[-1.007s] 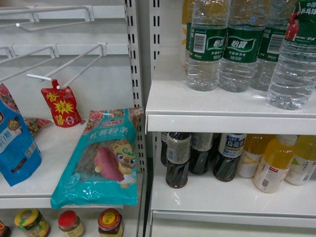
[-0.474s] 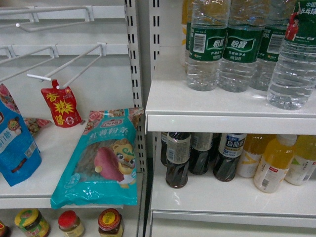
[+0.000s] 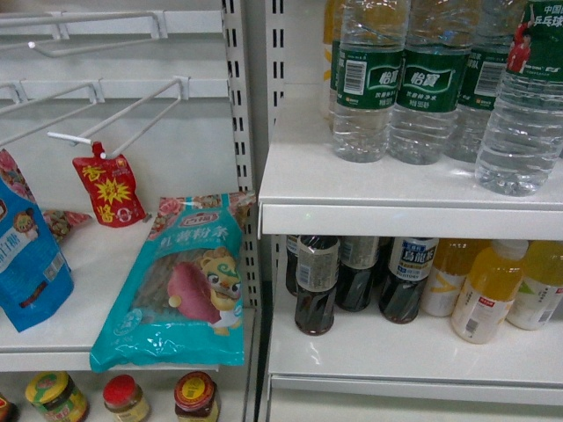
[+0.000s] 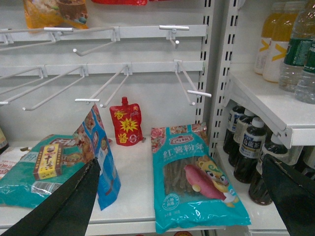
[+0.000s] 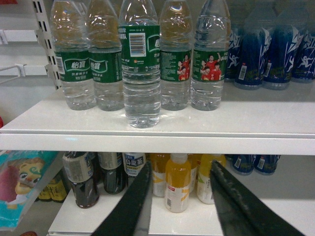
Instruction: Move water from second to third shelf
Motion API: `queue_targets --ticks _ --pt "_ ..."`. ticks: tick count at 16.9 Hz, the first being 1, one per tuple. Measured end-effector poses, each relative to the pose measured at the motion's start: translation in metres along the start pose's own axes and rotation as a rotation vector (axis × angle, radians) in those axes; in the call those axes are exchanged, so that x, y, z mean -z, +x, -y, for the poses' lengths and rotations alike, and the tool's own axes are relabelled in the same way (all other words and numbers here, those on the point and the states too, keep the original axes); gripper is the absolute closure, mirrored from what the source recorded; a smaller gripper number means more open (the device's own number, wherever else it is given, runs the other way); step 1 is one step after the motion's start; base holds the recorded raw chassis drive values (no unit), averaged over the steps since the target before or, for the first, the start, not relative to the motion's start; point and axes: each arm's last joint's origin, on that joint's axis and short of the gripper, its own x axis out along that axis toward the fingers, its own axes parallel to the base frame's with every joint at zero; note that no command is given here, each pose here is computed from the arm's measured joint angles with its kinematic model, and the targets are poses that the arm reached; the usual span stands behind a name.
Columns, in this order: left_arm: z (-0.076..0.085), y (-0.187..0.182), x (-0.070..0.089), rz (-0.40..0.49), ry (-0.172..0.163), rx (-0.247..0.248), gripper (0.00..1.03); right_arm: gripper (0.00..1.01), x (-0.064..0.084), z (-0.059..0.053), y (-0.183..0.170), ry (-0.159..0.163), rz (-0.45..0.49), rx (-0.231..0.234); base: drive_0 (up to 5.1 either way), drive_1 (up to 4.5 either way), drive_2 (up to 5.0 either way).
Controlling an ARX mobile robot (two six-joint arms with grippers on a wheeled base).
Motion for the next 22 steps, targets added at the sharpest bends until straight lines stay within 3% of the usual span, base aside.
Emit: queue_targets --ticks 4,5,7,22 --pt "0.0000 0.0000 0.0000 0.000 0.000 0.000 0.05 0.21 0.0000 0.0000 0.0000 0.000 0.000 0.000 0.0 0.00 0.0" --pt "0.0000 0.0000 0.0000 0.000 0.000 0.000 0.05 0.11 0.0000 0.0000 0.0000 0.000 0.000 0.000 0.0 0.00 0.0" --pt "0.0000 0.0000 0.0000 0.000 0.000 0.000 0.05 0.02 0.0000 0.0000 0.0000 0.000 0.000 0.000 0.0 0.00 0.0" --pt "0.0000 0.0000 0.0000 0.000 0.000 0.000 0.05 0.03 0.0000 0.0000 0.0000 0.000 0.000 0.000 0.0 0.00 0.0"
